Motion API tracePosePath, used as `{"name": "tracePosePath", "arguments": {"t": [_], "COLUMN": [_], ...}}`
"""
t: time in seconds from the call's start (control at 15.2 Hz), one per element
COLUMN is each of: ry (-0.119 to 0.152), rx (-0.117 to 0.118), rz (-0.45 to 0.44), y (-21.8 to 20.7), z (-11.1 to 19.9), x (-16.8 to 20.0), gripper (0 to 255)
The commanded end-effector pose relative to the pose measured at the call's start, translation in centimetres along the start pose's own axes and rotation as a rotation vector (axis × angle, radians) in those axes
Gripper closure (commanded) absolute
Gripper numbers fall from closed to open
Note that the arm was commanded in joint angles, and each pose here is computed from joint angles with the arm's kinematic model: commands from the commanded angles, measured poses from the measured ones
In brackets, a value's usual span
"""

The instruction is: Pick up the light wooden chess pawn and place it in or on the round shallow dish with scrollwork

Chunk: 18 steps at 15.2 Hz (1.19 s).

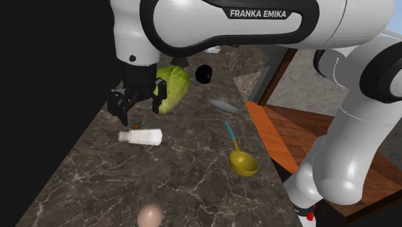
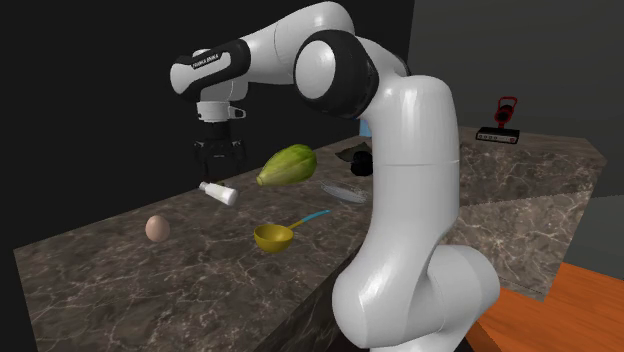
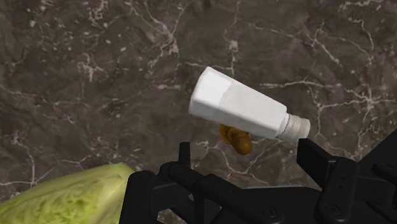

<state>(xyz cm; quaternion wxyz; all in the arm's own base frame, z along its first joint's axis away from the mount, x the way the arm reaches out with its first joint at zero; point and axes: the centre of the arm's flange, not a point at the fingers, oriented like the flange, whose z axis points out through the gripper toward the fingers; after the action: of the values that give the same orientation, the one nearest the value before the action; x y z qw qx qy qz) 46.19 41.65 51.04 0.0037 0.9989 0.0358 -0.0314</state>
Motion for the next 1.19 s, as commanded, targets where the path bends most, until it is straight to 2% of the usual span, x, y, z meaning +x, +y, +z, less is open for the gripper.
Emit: {"name": "tracePosePath", "arguments": {"t": [0.0, 0.4, 0.86, 0.92, 1.12], "ry": [-0.004, -0.004, -0.004, -0.004, -0.004], "rx": [-0.003, -0.003, -0.003, -0.003, -0.003], "rz": [0.001, 0.001, 0.001, 0.001, 0.001], "y": [-0.5, -0.5, -0.5, -0.5, -0.4], "z": [1.2, 4.2, 4.2, 4.2, 3.9], "x": [0.3, 0.3, 0.3, 0.3, 0.2], "gripper": [0, 0, 0, 255, 255]}}
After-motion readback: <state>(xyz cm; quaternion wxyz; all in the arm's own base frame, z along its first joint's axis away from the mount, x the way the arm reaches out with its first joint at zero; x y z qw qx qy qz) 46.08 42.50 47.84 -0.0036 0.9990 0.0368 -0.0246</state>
